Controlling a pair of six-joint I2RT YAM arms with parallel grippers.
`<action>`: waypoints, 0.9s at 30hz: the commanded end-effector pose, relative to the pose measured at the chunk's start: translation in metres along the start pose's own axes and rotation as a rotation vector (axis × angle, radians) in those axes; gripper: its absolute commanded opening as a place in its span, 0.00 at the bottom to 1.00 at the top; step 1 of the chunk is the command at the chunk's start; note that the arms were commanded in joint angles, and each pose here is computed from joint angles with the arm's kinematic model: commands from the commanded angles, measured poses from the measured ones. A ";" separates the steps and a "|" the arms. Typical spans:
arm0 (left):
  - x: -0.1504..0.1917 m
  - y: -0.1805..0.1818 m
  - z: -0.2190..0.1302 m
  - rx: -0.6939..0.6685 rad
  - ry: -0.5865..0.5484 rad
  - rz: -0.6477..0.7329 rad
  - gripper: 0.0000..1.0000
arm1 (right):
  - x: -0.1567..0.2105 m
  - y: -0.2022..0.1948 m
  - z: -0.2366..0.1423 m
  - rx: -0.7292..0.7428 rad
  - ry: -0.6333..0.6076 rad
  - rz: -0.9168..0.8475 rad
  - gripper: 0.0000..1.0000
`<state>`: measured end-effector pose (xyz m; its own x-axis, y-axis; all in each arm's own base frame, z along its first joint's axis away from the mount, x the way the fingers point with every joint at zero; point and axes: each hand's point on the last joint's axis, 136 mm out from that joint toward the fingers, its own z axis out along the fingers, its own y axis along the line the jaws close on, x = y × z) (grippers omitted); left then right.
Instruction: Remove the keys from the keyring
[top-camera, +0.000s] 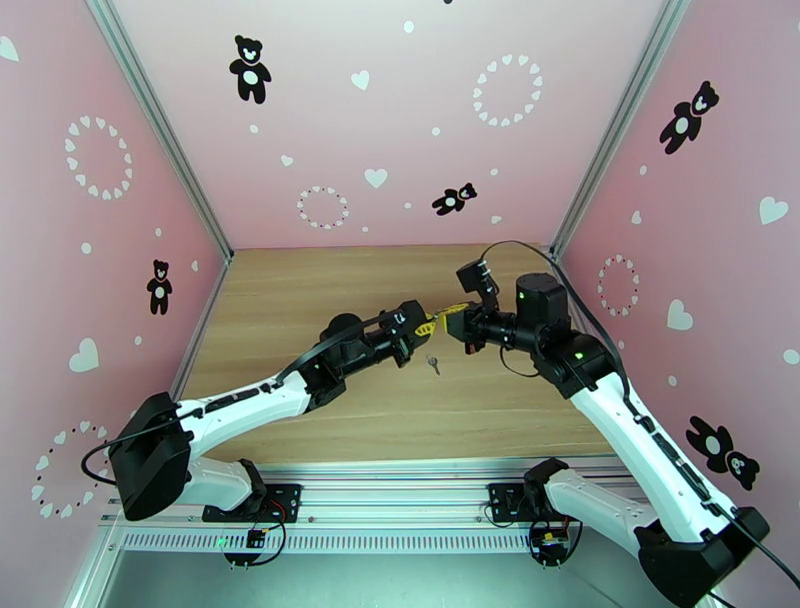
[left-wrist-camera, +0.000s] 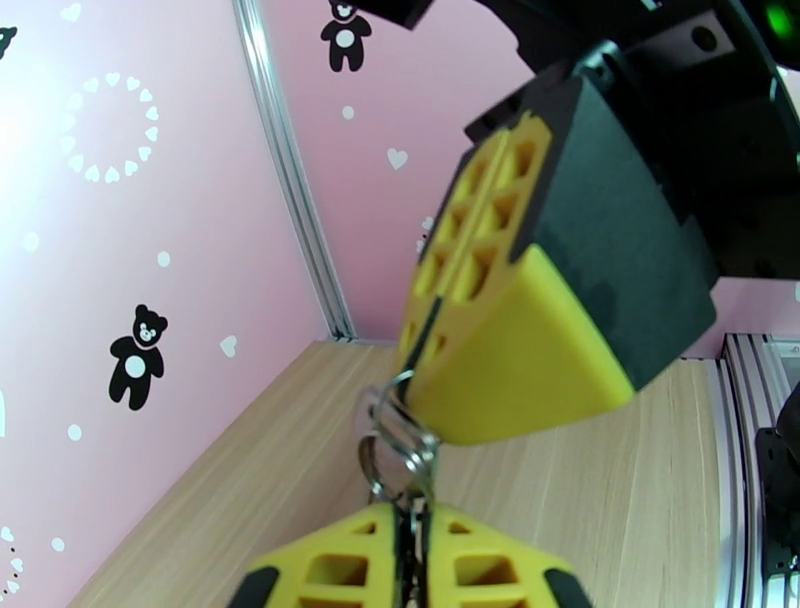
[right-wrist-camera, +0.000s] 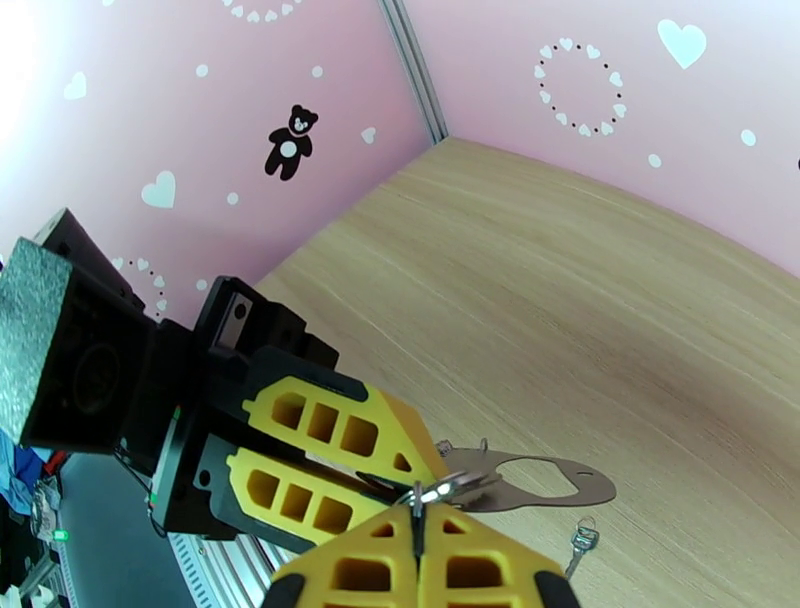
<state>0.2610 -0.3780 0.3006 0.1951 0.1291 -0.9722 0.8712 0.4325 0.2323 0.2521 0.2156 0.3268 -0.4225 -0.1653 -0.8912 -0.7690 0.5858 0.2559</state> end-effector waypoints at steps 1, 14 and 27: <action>-0.013 -0.008 -0.008 0.054 0.016 0.014 0.09 | -0.012 0.007 -0.016 0.014 -0.019 -0.137 0.00; -0.024 -0.023 -0.017 0.152 0.048 -0.054 0.04 | -0.009 0.031 -0.031 -0.021 -0.006 -0.420 0.00; -0.042 -0.025 -0.031 0.197 0.024 -0.159 0.00 | 0.001 0.046 -0.034 -0.035 -0.005 -0.569 0.00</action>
<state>0.2180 -0.3768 0.3167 0.0677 0.1594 -0.9849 0.9633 0.2466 0.1061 0.2087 0.2182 0.3432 0.0005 -0.4401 -0.8979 -0.8966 0.3974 -0.1953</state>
